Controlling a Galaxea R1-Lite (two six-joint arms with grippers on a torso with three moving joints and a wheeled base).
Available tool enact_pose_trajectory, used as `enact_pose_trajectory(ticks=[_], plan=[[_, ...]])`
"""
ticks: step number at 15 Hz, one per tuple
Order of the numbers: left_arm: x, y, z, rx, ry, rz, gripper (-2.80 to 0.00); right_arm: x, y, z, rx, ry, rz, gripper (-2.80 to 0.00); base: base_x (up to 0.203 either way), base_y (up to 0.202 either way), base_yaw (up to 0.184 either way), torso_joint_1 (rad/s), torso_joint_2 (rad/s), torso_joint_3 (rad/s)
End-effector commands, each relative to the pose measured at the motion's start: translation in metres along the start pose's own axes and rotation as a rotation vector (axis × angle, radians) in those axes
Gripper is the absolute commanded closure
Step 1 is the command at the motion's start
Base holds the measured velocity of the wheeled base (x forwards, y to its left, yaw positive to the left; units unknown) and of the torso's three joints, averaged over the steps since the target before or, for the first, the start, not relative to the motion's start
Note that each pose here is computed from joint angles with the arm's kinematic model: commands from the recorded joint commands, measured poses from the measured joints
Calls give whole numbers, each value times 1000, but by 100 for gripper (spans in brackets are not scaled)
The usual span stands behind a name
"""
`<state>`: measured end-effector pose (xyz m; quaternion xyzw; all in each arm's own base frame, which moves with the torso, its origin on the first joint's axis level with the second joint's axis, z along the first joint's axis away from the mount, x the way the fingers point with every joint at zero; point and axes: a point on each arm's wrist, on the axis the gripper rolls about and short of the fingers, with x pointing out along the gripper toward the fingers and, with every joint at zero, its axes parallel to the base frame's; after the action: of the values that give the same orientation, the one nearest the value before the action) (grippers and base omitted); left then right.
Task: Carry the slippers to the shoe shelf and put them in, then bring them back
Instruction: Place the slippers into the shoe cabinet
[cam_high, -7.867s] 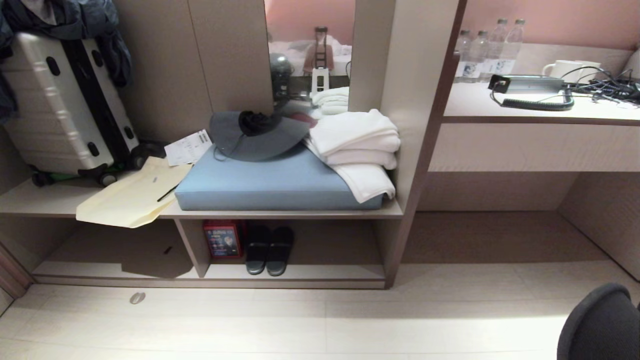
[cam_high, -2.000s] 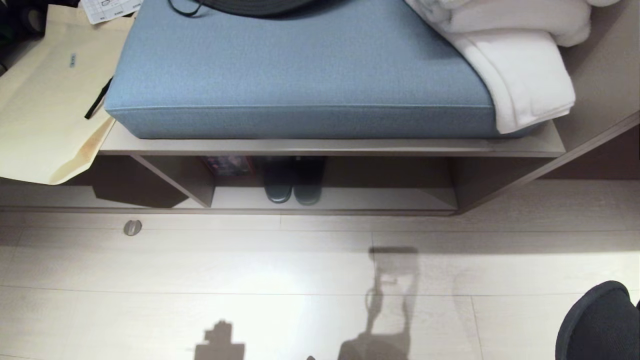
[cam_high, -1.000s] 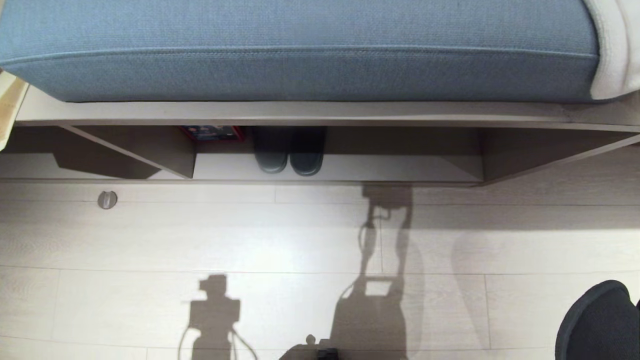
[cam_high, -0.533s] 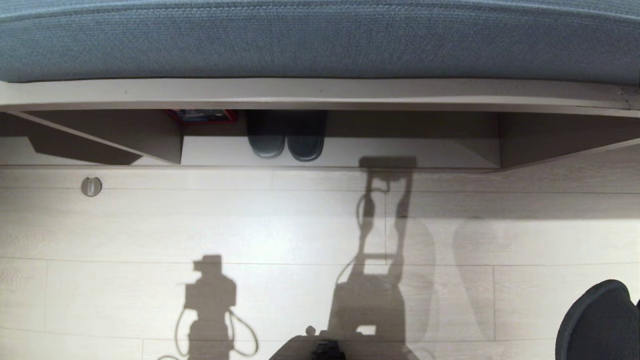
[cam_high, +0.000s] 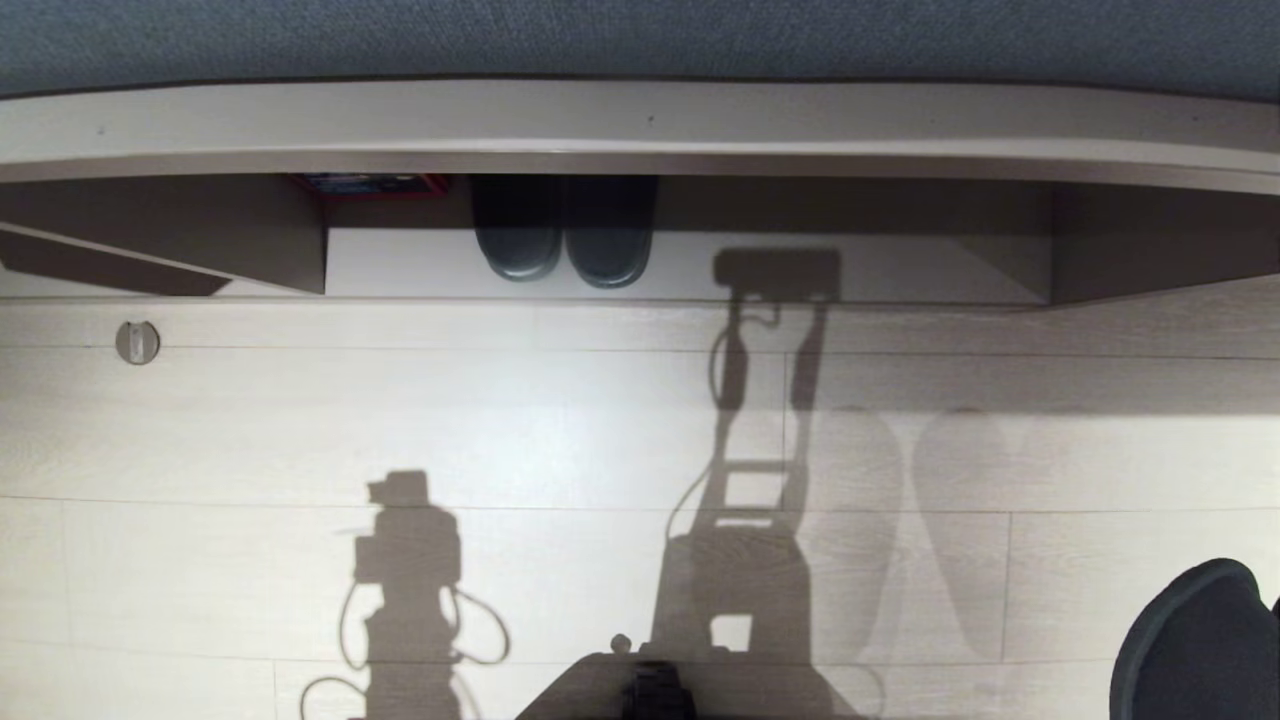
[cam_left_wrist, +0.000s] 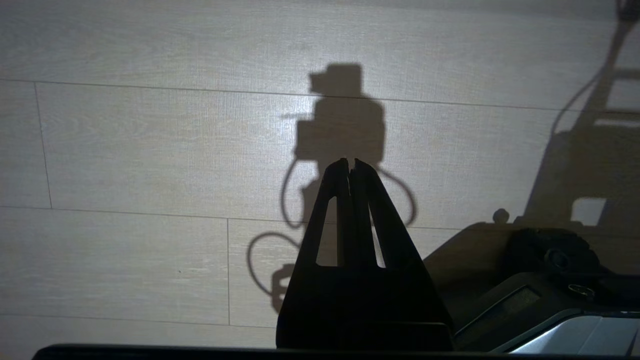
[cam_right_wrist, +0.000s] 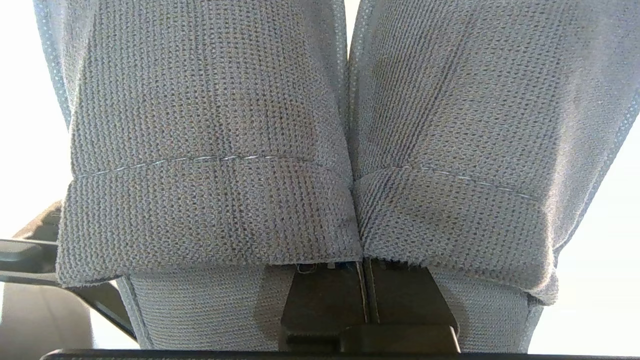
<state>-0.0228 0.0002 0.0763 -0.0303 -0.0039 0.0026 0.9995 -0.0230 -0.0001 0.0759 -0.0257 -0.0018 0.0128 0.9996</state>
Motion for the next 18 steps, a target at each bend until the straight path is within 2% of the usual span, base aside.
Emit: enact_pose_trajectory(ticks=[1, 11, 14, 16, 18], plan=[[0, 0, 0, -1, 0, 1, 0, 0, 0, 0, -1, 1, 2, 0, 0, 0, 0, 7, 2, -198], [0, 0, 0, -1, 0, 1, 0, 0, 0, 0, 1, 1, 0, 0, 0, 0, 0, 2, 1, -196], [0, 0, 0, -1, -2, 1, 0, 0, 0, 1, 1, -5, 1, 0, 0, 0, 0, 2, 2, -79], [0, 0, 0, -1, 0, 1, 0, -3, 0, 11, -3, -46, 8, 0, 0, 0, 0, 4, 4, -15], [0, 0, 0, -1, 0, 1, 0, -7, 0, 27, -3, -52, 58, 0, 0, 0, 0, 0, 0, 0]])
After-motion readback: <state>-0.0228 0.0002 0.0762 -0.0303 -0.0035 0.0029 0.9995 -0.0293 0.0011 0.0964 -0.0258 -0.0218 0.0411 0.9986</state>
